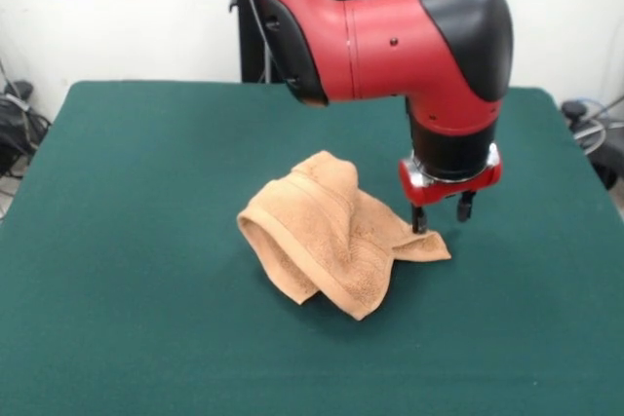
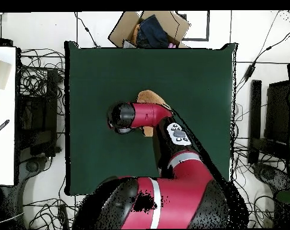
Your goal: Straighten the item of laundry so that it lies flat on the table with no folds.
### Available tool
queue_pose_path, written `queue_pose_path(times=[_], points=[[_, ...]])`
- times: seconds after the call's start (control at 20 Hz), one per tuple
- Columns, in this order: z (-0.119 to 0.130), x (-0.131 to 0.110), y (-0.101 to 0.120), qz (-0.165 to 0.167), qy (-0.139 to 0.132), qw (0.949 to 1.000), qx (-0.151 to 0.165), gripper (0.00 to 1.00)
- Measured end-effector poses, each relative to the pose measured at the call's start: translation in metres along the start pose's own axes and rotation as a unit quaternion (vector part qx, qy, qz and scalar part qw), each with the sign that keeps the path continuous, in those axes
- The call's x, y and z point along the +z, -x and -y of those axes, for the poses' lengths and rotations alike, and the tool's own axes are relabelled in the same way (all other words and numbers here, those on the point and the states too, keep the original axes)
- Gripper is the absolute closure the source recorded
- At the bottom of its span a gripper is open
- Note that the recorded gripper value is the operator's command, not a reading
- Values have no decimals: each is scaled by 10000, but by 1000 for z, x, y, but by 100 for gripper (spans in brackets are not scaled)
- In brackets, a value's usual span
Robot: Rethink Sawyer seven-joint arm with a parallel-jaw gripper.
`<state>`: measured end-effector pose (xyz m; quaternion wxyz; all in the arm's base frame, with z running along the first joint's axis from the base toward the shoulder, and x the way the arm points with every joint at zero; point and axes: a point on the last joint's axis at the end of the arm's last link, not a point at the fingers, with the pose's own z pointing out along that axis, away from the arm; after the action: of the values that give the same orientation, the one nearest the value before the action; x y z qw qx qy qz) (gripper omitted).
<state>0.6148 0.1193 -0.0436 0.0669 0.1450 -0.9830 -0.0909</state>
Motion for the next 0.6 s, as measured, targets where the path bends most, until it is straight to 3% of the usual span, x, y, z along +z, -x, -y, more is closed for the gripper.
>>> queue_pose_path(times=[0.6], points=[[-1,1,-2,133,-312,9987,-371,0]])
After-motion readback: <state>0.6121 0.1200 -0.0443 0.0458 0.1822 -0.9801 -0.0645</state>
